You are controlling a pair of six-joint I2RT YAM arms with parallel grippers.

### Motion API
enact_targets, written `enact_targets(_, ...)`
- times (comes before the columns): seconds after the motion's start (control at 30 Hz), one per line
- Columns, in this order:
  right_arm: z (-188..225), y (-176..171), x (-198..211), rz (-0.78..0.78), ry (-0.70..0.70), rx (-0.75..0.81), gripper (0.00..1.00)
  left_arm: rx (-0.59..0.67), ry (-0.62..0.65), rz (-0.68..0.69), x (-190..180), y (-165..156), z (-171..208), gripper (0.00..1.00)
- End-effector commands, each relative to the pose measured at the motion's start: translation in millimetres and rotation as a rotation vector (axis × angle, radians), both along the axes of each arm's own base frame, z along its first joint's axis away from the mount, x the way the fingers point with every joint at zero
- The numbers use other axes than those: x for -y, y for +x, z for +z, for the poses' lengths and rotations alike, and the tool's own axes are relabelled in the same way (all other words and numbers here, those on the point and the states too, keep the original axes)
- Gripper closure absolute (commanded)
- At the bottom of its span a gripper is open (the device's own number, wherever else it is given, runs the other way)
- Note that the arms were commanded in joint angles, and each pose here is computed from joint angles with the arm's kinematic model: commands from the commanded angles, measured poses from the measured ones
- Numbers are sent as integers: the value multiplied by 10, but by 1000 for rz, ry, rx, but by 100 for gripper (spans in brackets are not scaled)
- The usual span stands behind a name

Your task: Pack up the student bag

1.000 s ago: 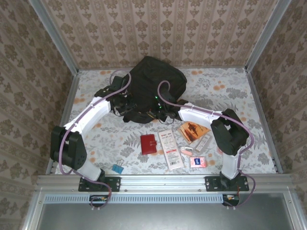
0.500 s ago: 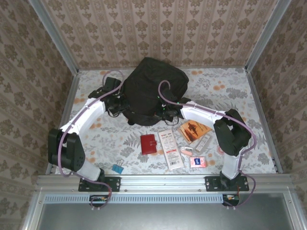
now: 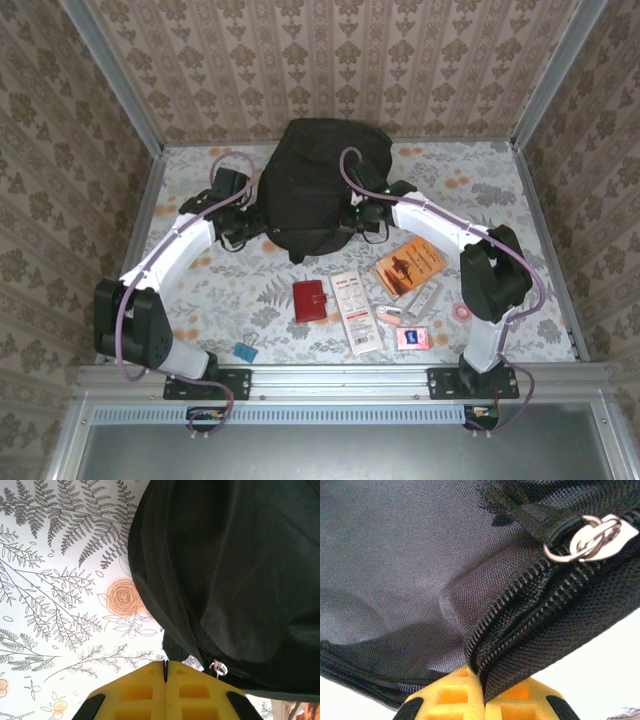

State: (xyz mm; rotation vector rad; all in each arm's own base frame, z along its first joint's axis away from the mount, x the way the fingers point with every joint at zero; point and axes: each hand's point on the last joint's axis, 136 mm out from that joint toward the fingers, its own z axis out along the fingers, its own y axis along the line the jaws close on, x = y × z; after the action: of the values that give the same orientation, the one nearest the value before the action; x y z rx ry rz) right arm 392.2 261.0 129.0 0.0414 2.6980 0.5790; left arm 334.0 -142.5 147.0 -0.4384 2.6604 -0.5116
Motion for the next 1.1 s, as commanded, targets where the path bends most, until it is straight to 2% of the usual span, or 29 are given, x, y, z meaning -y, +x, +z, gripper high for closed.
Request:
enact_targets(0.0,-14,165,191,50,-133,38,100,21,41,-9,-24,-143,60,100)
enact_targets(0.2,36,446,245,57,-192,54,97,54,9,-34,139,-238,163,100)
enact_targets(0.33,111,656,415,25,-253,74,93,66,-34,-56,306,-153,184,100)
enact_targets(0.4,205,714,450,17,-274,94,83,70,-49,-99,496,-133,194,100)
enact_targets(0.5,385,703,412,4,-242,119,54,92,-61,-128,658,26,226,100)
enact_targets(0.53,463,674,400,-16,-214,129,47,98,-75,-138,714,95,229,100)
enact_targets(0.63,636,543,329,-102,-70,133,43,105,-102,-162,853,236,255,100)
enact_targets(0.77,530,296,209,-320,196,-15,45,129,-138,-193,1003,303,344,100)
enact_targets(0.87,374,160,30,-427,399,-112,45,134,-150,-203,1065,292,380,100)
enact_targets(1.07,115,-34,-348,-510,510,-253,38,134,-168,-227,1170,228,433,100)
